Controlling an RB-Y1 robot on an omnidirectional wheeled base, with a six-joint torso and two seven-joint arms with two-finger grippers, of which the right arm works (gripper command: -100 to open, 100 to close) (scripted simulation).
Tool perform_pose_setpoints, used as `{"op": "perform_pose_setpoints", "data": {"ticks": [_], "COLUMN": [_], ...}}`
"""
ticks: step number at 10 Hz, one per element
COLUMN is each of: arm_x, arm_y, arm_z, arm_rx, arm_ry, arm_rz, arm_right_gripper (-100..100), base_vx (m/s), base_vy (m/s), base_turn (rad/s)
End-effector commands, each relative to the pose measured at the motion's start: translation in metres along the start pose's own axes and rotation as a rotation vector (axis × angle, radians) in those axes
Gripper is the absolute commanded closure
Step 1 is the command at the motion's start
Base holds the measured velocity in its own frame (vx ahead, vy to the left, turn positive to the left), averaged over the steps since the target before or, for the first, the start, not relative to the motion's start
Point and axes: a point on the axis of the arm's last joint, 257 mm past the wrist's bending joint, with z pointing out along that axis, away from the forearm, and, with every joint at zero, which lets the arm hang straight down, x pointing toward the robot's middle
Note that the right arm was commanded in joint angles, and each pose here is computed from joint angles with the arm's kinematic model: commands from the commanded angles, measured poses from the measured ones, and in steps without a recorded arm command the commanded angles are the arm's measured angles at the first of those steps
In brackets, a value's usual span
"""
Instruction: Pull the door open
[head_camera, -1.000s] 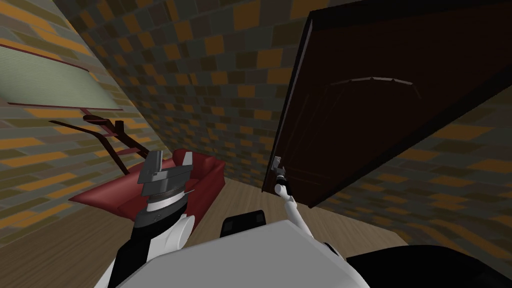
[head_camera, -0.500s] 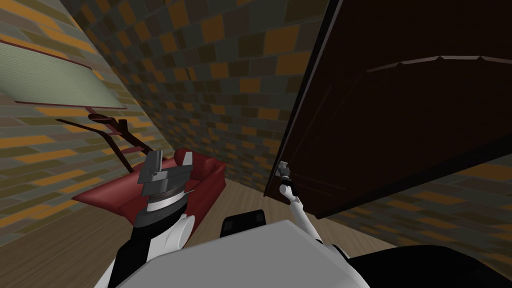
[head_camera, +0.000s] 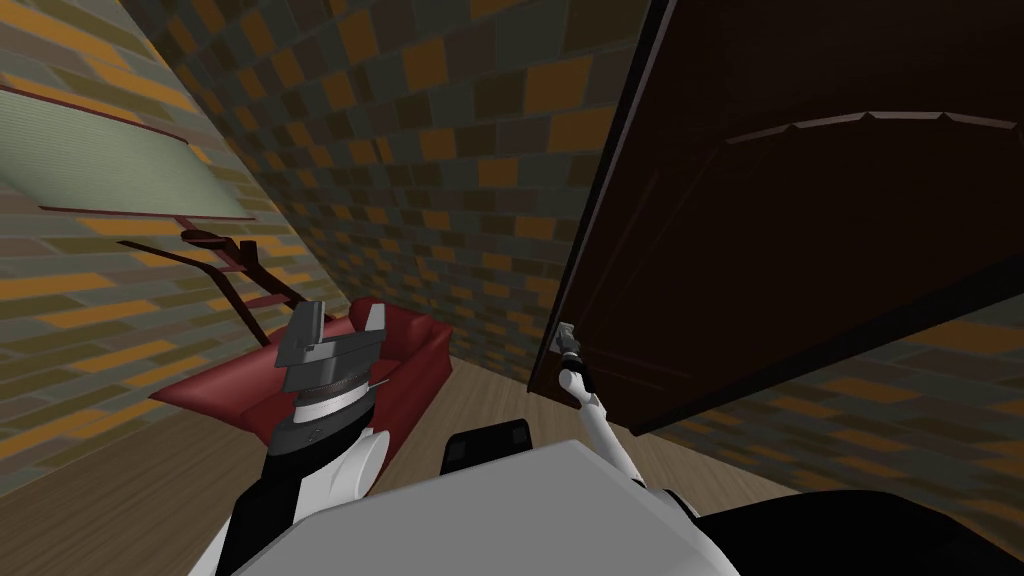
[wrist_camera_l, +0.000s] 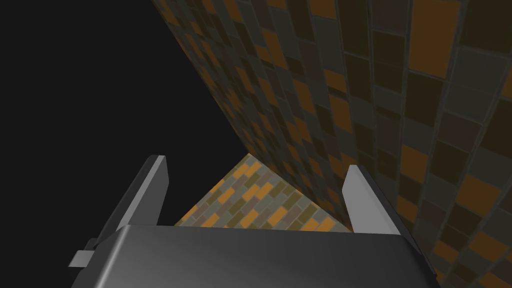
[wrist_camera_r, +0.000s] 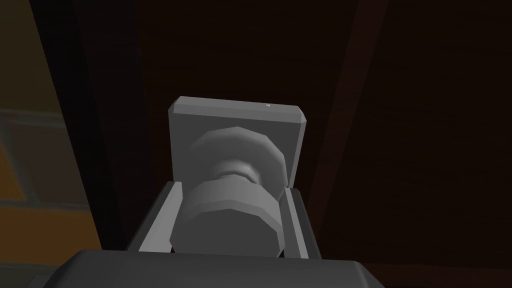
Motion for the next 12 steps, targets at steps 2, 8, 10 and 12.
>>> {"op": "perform_pose_setpoints", "data": {"ticks": [2, 8, 10, 12], "arm_x": [0.001, 0.002, 0.002, 0.000], "arm_y": [-0.002, -0.008, -0.010, -0.011], "arm_z": [-0.0009, -0.0048, -0.0067, -0.0073], "arm_rx": [0.013, 0.060, 0.079, 0.082], "arm_ry": [0.002, 0.004, 0.004, 0.000], "arm_rz": [0.003, 0.012, 0.016, 0.014], "arm_right_gripper": [100, 100, 100, 100], "base_vx": [-0.067, -0.210, -0.256, -0.172], "base_vy": [-0.028, -0.023, -0.049, -0.018], "base_turn": [0.063, 0.136, 0.136, 0.087]}}
